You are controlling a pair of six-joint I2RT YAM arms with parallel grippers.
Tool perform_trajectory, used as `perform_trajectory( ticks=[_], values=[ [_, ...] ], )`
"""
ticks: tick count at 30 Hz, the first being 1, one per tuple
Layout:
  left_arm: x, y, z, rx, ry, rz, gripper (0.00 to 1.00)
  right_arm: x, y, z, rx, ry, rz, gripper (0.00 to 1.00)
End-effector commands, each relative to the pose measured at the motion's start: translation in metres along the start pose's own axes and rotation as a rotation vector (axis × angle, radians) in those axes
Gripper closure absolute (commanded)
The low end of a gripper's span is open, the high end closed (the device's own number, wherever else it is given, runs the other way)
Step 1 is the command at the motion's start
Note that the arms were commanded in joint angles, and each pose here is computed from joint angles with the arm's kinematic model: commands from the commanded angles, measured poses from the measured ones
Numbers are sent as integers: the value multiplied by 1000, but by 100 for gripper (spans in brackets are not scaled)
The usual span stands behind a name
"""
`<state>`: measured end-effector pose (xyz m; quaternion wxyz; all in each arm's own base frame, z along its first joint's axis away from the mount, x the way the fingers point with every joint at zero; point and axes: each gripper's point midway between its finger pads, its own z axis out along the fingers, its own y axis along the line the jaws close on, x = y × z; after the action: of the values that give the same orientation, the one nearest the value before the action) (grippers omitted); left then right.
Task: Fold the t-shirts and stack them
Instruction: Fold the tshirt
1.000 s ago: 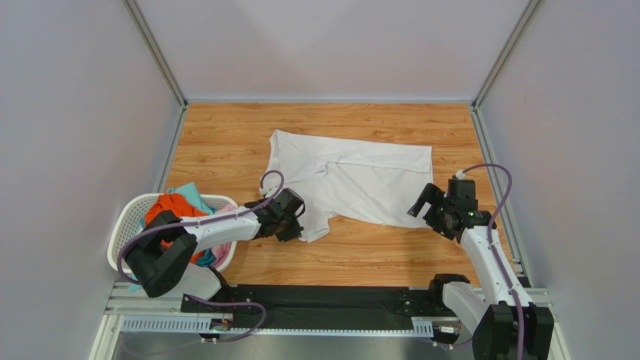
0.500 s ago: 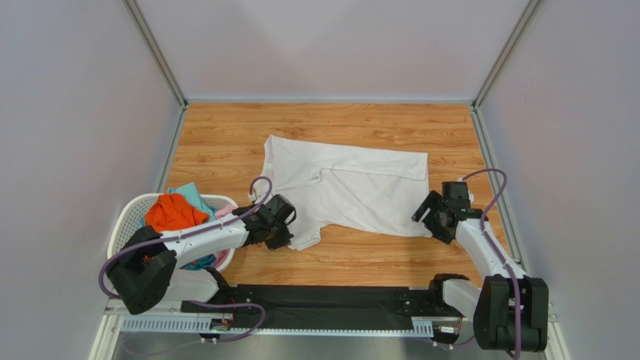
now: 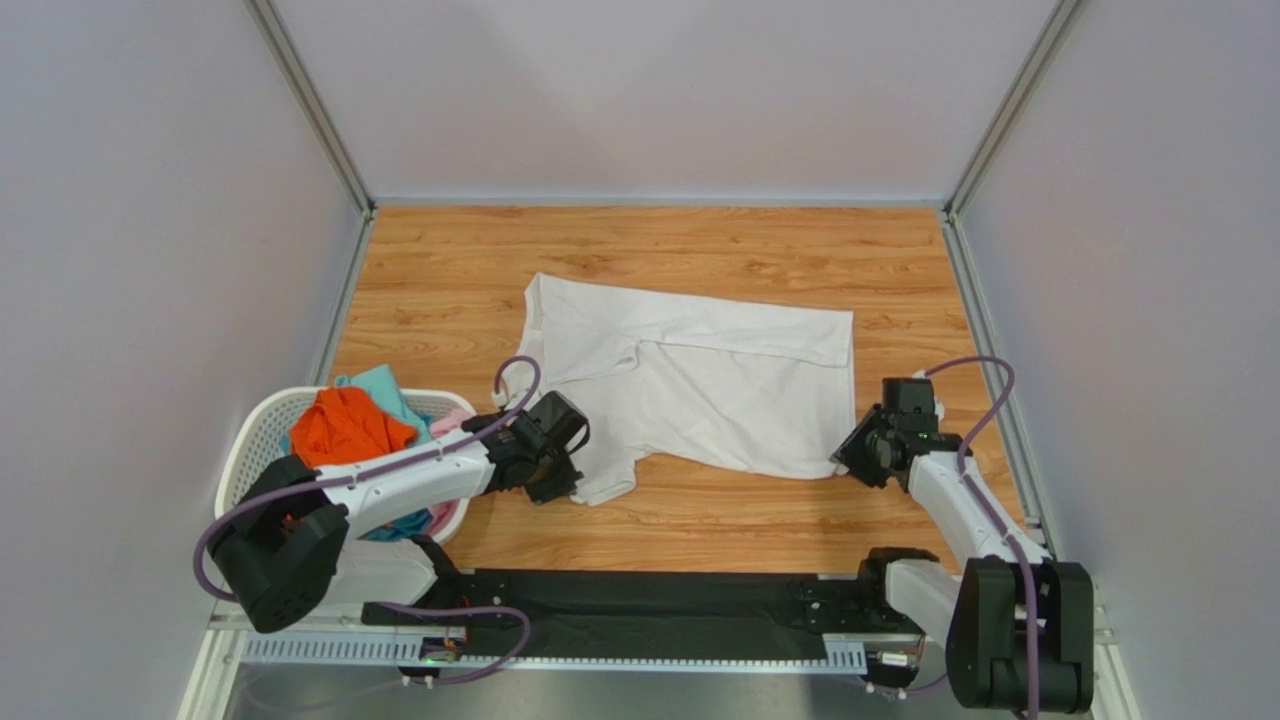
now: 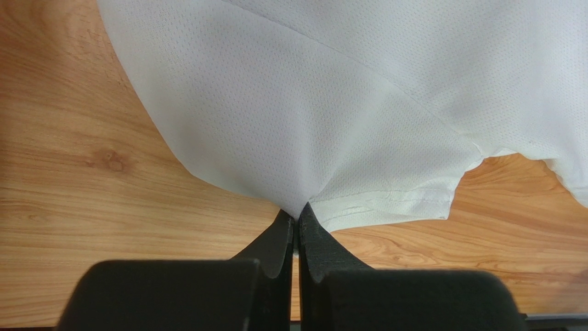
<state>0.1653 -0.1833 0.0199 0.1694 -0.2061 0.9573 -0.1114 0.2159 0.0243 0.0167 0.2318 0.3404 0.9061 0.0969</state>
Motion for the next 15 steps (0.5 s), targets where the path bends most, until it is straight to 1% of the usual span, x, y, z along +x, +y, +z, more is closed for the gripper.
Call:
perform_trajectory(
  ticks=[1,3,4,11,14,15],
  values=[
    [-1,3,-5,-4,-11,-21,100,14,-6,-4,4,37,15,76],
    [-2,3,-7,-7,-15,-19,100,13,-6,-7,0,30,12,80],
    [-3,2,-9,-3,-18,-20,100,13,-6,-10,2,30,10,83],
    [-20,-4,-27,-5,-75,4,100,-1,10,-30,-61,-14,-26,99],
    [-33,-13,-37,1,-112,32,100,-7,17,-35,-77,-13,-39,100],
    [-39,-22,-42,11,-125,40,100,-10,22,-37,-82,-7,-42,100]
  ],
)
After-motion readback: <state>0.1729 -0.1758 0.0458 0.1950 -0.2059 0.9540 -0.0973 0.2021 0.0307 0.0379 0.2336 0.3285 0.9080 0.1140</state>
